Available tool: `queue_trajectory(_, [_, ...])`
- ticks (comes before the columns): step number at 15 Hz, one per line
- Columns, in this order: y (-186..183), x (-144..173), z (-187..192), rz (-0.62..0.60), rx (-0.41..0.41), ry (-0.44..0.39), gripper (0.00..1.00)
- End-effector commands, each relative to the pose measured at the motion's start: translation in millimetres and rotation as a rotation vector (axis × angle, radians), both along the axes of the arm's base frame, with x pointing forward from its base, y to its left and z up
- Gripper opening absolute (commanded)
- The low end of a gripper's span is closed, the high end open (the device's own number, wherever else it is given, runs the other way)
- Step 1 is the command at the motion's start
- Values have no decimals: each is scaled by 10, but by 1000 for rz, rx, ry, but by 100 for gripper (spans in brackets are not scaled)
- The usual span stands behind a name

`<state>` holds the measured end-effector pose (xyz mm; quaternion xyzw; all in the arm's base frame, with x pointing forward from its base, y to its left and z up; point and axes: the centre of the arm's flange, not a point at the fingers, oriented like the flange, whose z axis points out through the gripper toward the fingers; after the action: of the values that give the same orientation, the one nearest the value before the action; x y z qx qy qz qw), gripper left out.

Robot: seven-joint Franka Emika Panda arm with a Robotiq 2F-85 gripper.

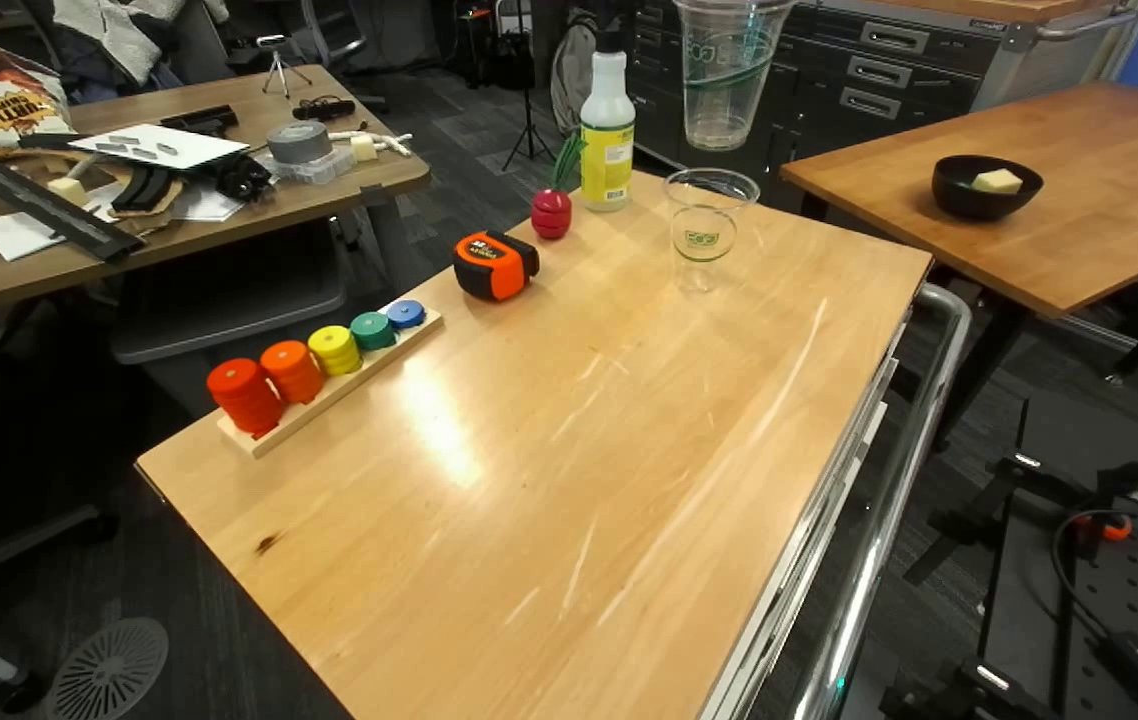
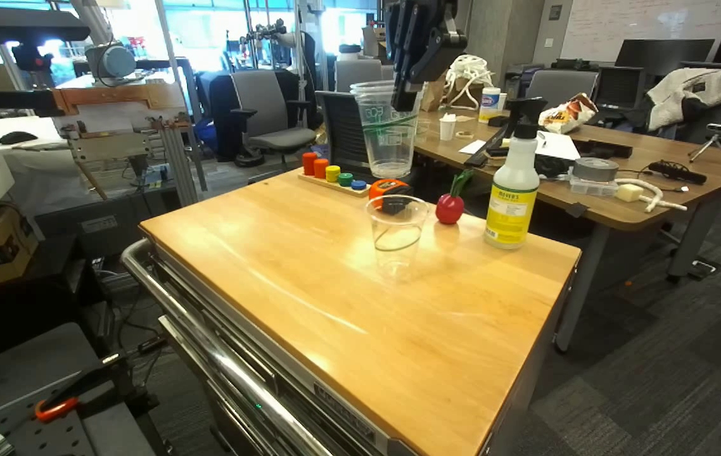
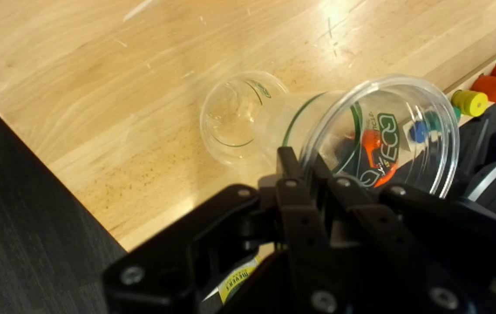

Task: Stack the plastic cups together.

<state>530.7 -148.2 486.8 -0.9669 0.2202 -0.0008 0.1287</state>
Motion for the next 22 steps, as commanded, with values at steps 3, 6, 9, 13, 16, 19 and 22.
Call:
queue_trajectory(3, [54,-137,-302,37,-14,-3,2])
queue_trajectory(6, [38,-123,-416,50,-22,-24,2])
queue_trajectory(9, [5,-103,-450,58,-43,-69,2])
queue_trajectory(13, [-30,-55,-462,64,-53,-117,2])
queue_trajectory(16, [-46,-34,-529,71,-47,-119,2])
queue_trajectory(19, [-62,-17,-636,71,-33,-111,2])
queue_trajectory(22, [-67,8,-737,72,-28,-101,2])
